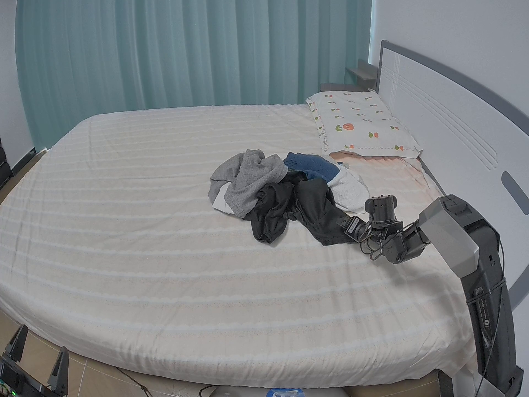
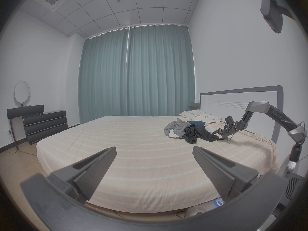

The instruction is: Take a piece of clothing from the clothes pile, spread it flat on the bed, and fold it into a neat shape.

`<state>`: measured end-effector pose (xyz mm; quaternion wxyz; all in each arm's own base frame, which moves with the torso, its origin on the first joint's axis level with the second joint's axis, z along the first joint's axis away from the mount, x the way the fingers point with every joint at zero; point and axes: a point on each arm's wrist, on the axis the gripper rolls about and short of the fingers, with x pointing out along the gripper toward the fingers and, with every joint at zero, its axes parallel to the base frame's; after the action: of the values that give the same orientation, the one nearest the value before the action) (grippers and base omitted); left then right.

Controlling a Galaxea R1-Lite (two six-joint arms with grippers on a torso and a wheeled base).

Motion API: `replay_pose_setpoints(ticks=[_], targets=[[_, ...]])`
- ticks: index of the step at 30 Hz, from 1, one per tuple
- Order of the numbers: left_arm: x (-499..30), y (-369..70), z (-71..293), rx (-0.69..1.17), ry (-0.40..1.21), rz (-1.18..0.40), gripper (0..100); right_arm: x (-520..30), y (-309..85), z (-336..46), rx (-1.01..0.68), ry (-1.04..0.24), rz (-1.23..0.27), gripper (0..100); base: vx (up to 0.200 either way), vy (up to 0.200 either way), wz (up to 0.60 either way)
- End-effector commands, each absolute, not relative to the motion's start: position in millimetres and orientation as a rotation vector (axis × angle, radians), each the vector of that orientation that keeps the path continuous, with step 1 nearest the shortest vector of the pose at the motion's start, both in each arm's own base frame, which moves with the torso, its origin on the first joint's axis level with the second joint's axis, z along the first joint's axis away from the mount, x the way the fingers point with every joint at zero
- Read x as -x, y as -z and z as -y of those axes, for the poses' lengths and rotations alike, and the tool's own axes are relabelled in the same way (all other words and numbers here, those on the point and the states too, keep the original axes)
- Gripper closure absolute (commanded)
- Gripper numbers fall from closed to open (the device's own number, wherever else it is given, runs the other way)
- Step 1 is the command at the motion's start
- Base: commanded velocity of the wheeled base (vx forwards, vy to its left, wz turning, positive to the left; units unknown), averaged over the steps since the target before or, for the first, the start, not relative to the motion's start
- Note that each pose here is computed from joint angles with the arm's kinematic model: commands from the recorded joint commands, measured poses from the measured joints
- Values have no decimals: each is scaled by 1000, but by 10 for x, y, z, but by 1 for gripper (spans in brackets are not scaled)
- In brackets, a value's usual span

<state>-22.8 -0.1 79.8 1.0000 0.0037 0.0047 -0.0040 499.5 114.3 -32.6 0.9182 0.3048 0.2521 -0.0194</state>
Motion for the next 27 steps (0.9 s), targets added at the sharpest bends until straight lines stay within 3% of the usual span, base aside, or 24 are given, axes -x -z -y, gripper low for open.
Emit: replay_pose_setpoints(ticks=[1,6,7,17,27], targets=[[229,-750,1,-8,8,-8,0,-5058,410,-1149,-634,41,-509,0,0,0,0],[229,-750,1,-8,8,-8,0,-5078,375,-1162,-637,34,-495,0,0,0,0],[229,-750,1,-8,9,-8,0,-5078,375,-1162,-639,34,-495,100,0,0,0],[229,-750,1,-6,9,-8,0,-4988,382,-1295,-628,16,-522,100,0,0,0],[229,-750,1,-8,8,-8,0,-4554,-158,-1285,-703,2,-500,100,0,0,0]])
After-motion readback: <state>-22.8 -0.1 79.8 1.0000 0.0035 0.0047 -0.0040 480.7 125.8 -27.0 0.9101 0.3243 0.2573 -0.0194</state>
